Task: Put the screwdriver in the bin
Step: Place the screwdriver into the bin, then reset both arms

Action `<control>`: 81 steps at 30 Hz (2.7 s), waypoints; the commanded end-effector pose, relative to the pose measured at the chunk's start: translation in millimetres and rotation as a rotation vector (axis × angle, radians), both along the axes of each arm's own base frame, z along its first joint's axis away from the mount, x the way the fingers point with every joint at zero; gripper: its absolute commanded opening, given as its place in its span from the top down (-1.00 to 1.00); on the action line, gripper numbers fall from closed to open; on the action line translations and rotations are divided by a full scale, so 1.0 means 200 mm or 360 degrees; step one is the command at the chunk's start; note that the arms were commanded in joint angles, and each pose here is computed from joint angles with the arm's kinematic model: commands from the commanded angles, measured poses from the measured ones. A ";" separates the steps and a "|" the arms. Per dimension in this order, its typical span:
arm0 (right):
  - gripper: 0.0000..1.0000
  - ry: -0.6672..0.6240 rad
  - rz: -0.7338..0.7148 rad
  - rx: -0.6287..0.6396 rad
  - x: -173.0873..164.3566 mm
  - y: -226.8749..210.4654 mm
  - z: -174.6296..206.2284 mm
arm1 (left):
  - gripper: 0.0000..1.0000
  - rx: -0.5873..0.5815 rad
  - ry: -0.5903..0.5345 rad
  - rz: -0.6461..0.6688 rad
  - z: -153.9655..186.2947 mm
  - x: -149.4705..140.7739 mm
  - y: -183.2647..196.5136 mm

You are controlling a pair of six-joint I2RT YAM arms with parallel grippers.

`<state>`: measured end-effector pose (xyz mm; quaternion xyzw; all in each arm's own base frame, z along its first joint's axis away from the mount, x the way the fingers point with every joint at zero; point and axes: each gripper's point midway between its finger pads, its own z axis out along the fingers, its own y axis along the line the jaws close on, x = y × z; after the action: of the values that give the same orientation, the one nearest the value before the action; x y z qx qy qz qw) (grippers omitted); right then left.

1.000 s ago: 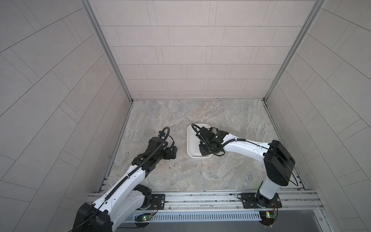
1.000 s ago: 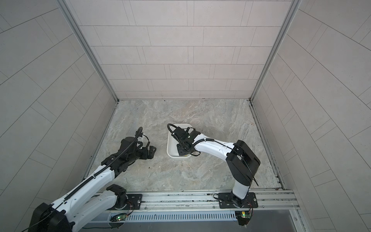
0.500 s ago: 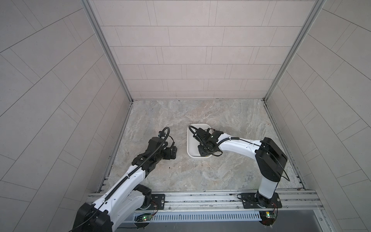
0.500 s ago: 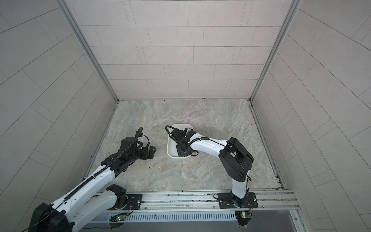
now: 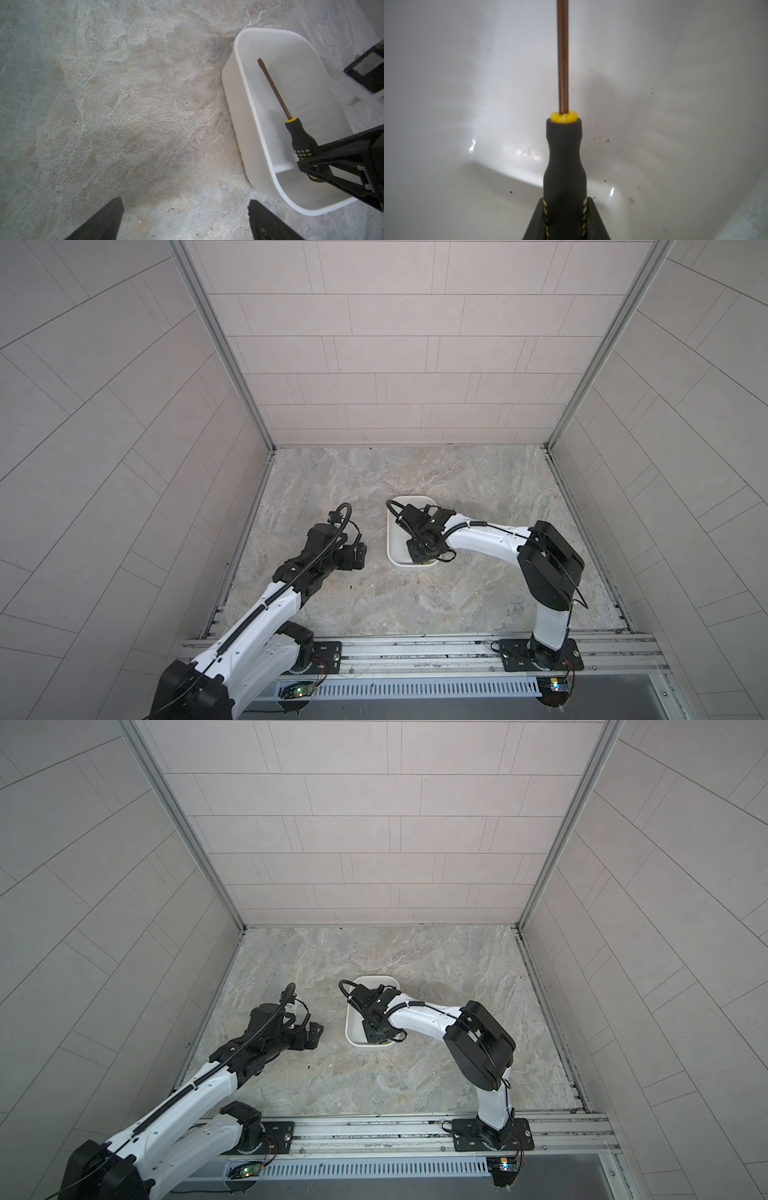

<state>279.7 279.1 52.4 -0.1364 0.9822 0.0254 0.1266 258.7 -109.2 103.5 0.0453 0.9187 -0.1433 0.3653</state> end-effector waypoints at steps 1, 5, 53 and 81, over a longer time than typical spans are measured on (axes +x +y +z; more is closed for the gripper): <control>0.66 0.0002 0.0018 -0.0069 0.00 -0.01 -0.01 | -1.00 0.0009 -0.0044 -0.0012 0.06 0.02 -0.01; 0.52 0.0009 0.0026 -0.0084 0.00 -0.01 -0.02 | -1.00 0.0013 -0.0041 -0.0011 0.05 0.02 -0.01; 0.30 -0.1141 -0.0575 0.0170 0.32 -1.26 0.66 | -1.00 0.0685 -0.0603 0.0206 0.27 0.34 0.25; 0.31 -0.1364 -0.0820 -0.0260 0.56 -1.66 0.23 | -1.00 0.0391 -0.0617 0.0480 0.04 0.59 0.64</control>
<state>381.7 -54.4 87.0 0.1109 0.8530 -0.1381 0.4909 368.5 19.7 97.0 -0.0124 0.8618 0.0608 0.5035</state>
